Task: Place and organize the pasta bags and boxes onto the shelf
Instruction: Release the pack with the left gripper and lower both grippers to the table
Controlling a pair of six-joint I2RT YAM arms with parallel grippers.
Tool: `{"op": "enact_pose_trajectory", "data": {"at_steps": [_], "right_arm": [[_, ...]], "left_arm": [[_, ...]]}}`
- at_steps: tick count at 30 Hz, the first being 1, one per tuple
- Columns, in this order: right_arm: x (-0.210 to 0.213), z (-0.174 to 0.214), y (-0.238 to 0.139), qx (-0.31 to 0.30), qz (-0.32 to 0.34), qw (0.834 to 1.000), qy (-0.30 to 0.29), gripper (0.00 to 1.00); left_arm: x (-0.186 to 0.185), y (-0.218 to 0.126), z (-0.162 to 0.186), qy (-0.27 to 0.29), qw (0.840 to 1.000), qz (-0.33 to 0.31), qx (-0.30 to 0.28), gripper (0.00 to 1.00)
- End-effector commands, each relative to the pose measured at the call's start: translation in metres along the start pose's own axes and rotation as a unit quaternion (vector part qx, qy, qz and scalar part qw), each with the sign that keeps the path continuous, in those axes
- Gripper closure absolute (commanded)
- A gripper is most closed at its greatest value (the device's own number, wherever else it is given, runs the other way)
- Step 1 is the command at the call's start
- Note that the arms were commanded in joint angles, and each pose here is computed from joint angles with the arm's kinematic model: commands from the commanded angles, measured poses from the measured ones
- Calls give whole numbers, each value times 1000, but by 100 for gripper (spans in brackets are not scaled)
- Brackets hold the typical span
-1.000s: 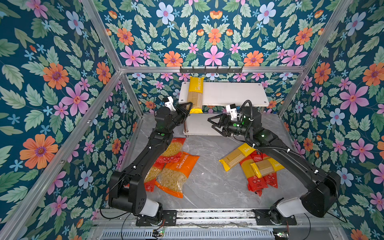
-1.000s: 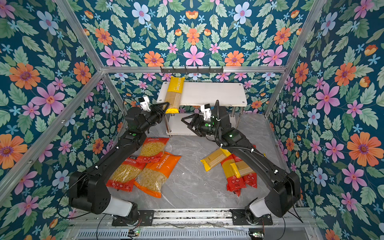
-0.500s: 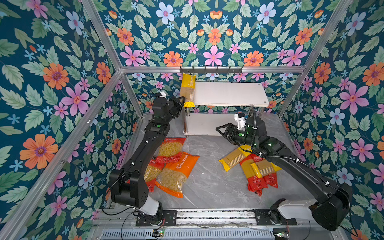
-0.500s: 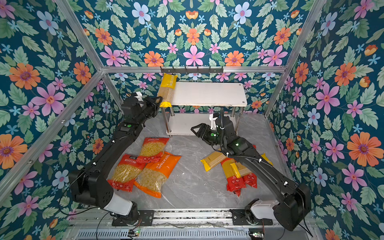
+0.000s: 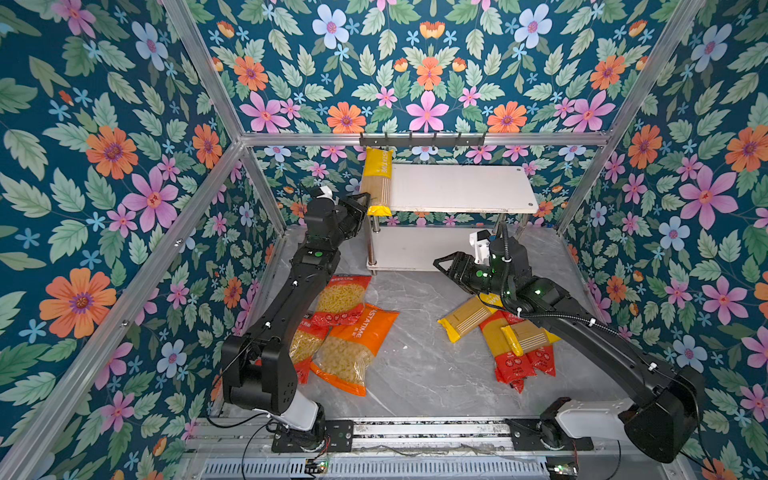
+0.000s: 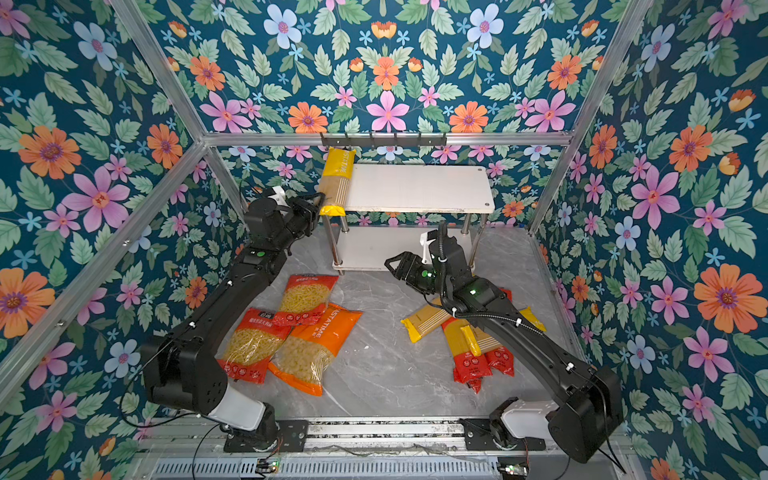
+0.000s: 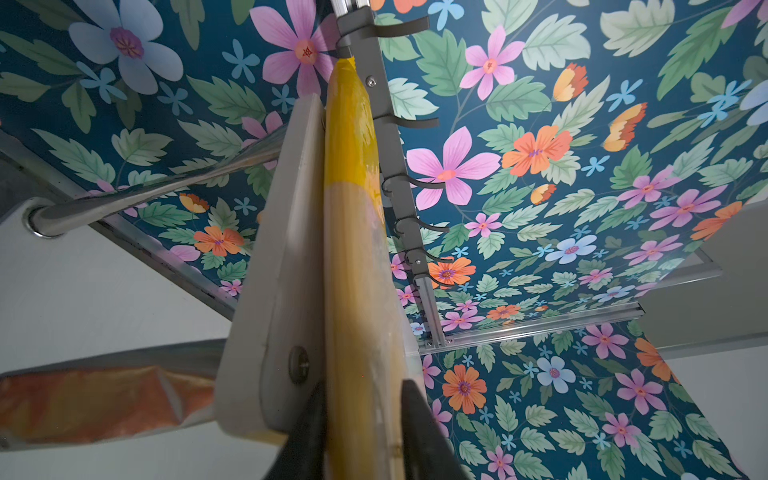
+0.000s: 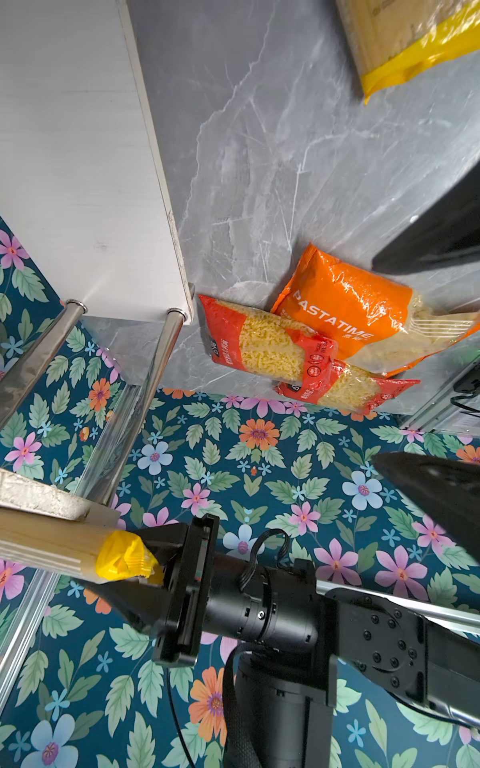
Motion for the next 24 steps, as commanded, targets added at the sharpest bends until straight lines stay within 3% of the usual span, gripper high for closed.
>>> {"op": "enact_pose_trajectory", "data": {"at_steps": [1, 3, 6, 9, 13, 19, 24], "right_arm": [[2, -2, 1, -5, -4, 1000, -5, 31], [-2, -2, 0, -5, 2, 1000, -4, 31], [-15, 1, -3, 1, 19, 1000, 3, 31], [-43, 9, -9, 15, 50, 998, 20, 31], [-94, 31, -22, 33, 109, 992, 49, 31], [-184, 65, -40, 32, 202, 971, 127, 32], [-221, 59, -42, -7, 210, 964, 162, 31]], "left_arm": [[-9, -9, -4, 20, 1000, 14, -6, 47], [-6, -18, -7, 28, 1000, 2, -9, 34], [-1, -34, -14, 44, 999, -20, -13, 26], [7, -62, -16, 100, 992, -67, -26, 25], [33, -95, 5, 207, 968, -144, -18, 27], [94, -109, 120, 282, 941, -177, 66, 30], [114, -101, 219, 320, 929, -134, 127, 28]]}}
Point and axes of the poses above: each gripper's point midway between its finger pads, its own y axis out along the fingers, its own x axis along the line the jaws close on, z = x × y, the point moved 6 cm from there along -y, back along the fingers, and after that the axes turned 5 degrees about y, right-handed, at the moved point
